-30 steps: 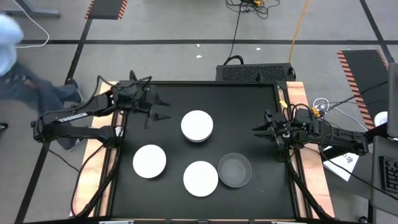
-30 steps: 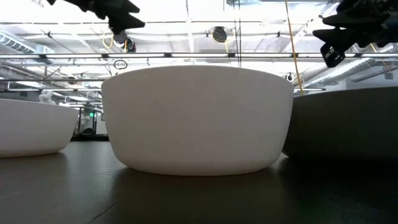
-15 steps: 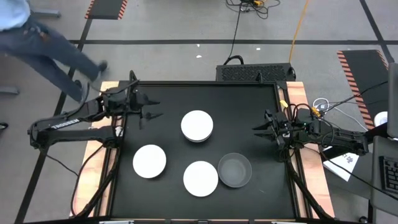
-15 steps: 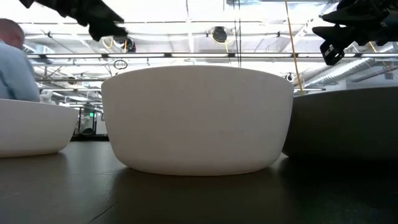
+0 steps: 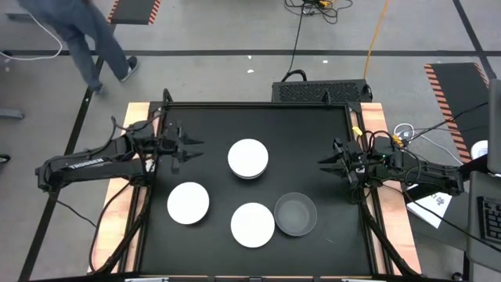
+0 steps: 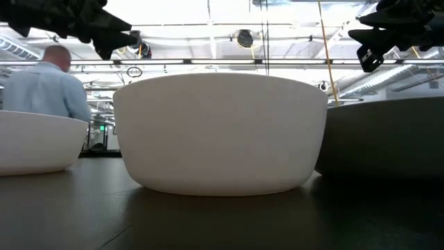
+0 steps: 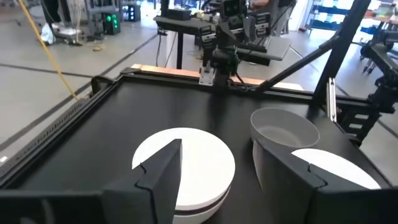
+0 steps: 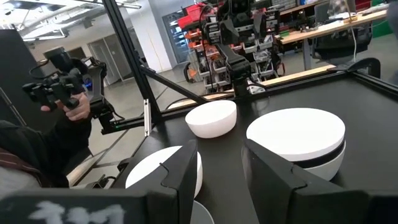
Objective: Nest bowls inside each other
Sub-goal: Stack the dark gray bowl on top of the white bowl
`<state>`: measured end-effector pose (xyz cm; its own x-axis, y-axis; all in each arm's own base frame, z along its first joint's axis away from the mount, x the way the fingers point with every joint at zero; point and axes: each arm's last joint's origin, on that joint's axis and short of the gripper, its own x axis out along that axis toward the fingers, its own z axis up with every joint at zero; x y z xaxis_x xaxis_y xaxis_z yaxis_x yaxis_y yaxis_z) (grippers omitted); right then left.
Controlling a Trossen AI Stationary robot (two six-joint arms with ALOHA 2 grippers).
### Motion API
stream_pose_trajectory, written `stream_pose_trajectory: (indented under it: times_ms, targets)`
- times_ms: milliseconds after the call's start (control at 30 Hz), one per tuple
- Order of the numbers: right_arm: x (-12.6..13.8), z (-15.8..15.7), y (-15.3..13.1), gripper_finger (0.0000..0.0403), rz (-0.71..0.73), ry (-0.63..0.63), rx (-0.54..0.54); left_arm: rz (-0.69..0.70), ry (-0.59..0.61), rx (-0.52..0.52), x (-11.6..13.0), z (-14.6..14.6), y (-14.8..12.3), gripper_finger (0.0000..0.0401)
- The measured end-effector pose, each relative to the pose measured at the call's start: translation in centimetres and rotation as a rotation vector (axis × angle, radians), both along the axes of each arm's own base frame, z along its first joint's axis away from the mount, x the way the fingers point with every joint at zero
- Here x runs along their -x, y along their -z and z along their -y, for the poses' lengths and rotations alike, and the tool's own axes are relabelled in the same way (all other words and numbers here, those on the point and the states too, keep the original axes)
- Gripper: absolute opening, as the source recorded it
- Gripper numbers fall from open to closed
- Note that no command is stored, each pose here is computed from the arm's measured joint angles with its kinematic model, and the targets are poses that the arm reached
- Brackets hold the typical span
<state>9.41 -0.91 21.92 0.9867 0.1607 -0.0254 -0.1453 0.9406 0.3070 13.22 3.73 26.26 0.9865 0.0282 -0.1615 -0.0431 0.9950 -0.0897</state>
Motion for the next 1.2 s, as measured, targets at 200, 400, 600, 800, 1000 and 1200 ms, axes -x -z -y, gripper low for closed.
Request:
stream_pose_trajectory:
  times_ms: [200, 400, 600, 800, 1000, 1200]
  targets:
    - [0.0, 0.0, 0.0, 0.0121, -0.001, 0.000, 0.000, 0.013, -0.023, -0.014, 0.5, 0.1, 1.3, 0.0198]
    - [0.0, 0.0, 0.0, 0.0121, -0.001, -0.001, 0.000, 0.015, -0.043, -0.022, 1.5, 0.4, 1.8, 0.0198]
    - [0.0, 0.0, 0.0, 0.0121, -0.001, -0.002, 0.003, -0.006, -0.072, -0.019, 2.6, 0.7, 2.2, 0.0198]
    - [0.0, 0.0, 0.0, 0.0121, 0.000, -0.003, 0.007, -0.013, -0.090, -0.023, 3.2, 0.9, 2.3, 0.0198]
    - [0.0, 0.0, 0.1, 0.0121, -0.007, -0.004, 0.018, -0.025, -0.039, -0.024, 3.2, 1.4, 2.4, 0.0198]
    - [-0.2, 0.0, 0.9, 0.0121, -0.024, -0.004, 0.017, -0.066, -0.081, -0.029, 3.0, 1.6, 3.3, 0.0198]
